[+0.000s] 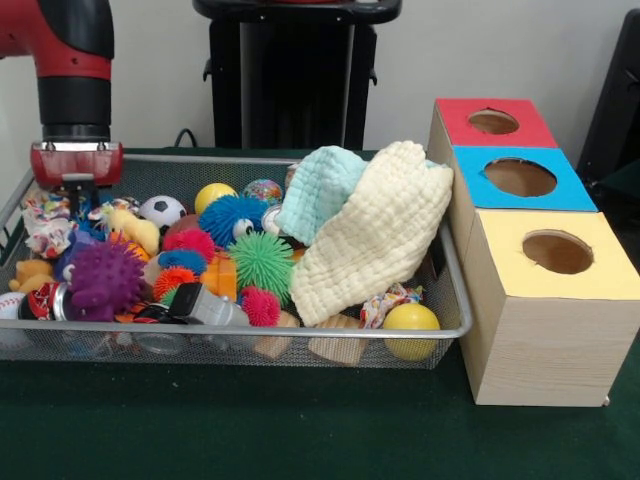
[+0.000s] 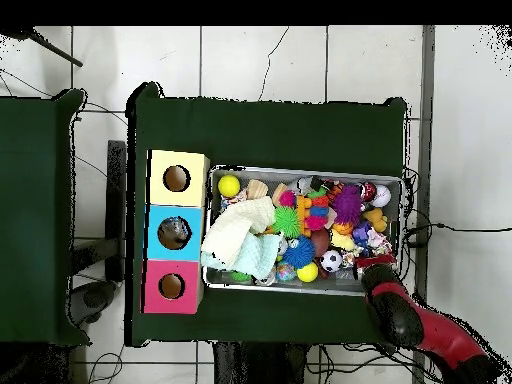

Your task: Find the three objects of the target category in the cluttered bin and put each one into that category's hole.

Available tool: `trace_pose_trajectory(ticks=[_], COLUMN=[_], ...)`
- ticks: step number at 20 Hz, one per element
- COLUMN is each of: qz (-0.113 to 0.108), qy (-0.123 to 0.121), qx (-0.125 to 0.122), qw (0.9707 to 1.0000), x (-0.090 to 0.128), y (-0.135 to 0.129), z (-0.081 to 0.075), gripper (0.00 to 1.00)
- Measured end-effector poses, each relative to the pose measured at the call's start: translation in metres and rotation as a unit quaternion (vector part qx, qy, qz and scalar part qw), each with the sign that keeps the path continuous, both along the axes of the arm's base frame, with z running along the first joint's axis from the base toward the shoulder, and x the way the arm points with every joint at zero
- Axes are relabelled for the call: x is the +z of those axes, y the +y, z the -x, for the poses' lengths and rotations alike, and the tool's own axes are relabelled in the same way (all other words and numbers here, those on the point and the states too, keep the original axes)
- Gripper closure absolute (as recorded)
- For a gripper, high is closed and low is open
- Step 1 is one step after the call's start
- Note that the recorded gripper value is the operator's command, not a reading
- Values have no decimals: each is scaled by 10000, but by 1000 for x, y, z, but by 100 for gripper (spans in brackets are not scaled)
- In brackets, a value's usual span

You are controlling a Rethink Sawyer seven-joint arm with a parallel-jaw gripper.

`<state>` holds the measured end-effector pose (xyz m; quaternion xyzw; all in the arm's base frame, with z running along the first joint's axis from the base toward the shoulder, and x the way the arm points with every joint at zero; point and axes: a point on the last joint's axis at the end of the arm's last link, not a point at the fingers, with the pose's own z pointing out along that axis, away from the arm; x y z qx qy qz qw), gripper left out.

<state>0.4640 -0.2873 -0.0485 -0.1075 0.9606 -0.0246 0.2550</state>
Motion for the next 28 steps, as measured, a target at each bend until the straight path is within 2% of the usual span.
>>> trace_pose_trajectory(ticks=[1,5,6,9,13,16,18,19,20,25,26,27,28], qz=[-156,-540,-757,-1212,-1609,-1917,-2027,-2133,-2195,-2413,-2473,-2503,-2559], qy=[93,225,241,210,245,313,346,385,409,512,541,558,601], qx=[-167,-461,-617,-989,-1315,-1549,-1613,-1671,-1708,-1844,-1892,-1920,-1991], qw=[9997,9972,9949,9875,9779,9687,9652,9618,9597,9514,9488,9473,9441], x=[6,20,26,41,55,69,75,81,85,104,112,116,124], y=[2,10,15,26,42,59,68,78,85,111,120,125,134], z=[-5,-15,-21,-35,-46,-52,-54,-57,-59,-67,-70,-71,-73], gripper=[100,100,100,100,100,100,100,100,100,100,100,100,100])
